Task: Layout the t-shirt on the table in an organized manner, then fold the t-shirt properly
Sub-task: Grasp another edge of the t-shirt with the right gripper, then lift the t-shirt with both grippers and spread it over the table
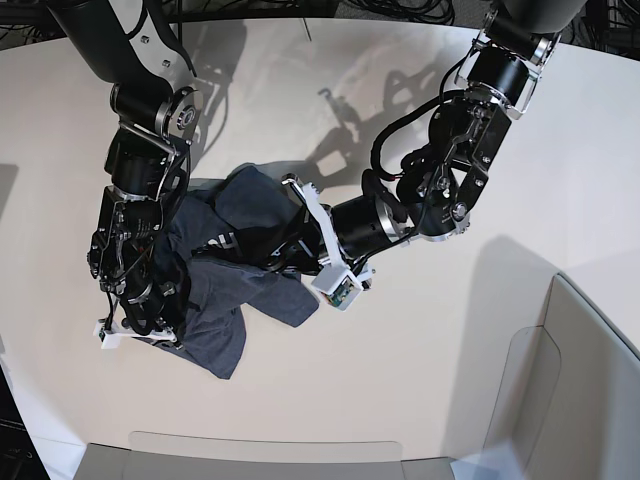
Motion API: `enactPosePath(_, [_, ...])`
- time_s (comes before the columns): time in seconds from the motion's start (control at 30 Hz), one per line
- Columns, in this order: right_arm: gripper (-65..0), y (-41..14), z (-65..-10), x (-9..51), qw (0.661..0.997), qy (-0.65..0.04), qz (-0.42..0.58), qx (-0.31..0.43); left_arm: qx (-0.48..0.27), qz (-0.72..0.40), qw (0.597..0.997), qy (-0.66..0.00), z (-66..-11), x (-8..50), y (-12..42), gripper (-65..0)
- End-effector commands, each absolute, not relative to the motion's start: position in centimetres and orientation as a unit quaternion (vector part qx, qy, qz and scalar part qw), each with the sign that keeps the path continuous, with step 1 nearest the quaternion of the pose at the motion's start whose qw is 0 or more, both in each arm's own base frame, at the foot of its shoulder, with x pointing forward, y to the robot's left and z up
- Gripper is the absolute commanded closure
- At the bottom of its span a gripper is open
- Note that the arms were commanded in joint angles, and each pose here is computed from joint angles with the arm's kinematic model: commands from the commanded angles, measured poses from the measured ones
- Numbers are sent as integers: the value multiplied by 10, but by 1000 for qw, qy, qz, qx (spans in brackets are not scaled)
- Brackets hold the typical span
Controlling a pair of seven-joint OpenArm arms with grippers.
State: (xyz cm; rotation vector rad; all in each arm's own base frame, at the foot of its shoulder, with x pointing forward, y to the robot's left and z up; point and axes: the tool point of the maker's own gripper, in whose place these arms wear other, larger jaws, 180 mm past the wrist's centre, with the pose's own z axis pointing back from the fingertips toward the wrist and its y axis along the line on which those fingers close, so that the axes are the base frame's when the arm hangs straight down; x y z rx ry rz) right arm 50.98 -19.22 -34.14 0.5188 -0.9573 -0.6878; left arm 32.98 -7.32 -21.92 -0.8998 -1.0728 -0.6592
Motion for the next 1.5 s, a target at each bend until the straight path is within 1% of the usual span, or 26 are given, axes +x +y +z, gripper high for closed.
enactPosePath(0.0, [-186,-198,-313,525,782,-478,-314,248,-415,-297,694,-508,-199,334,-74,0])
enactPosePath(0.47, [-186,-196,-318,522,784,-471,-319,247,-415,-297,694,-508,-199,334,-74,0])
enactPosePath(0.63, [-186,-204,-334,514,788,-450,-353,228,-415,-297,694,-508,-199,334,-74,0])
enactPosePath(0.77, [-186,-208,-336,514,781,-463,-358,217,-415,-297,694,-508,-199,334,-74,0])
enactPosePath(0.93, [-187,-195,-357,512,792,-434,-366,226,-415,-297,694,-508,-199,334,-74,0])
enactPosePath(1.3, [-186,-168,-348,521,788,-432,-359,251,-414,-297,694,-508,-199,334,-74,0])
enactPosePath(1.47, [-186,-166,-342,524,785,-438,-357,255,-414,-297,694,-508,-199,334,-74,0])
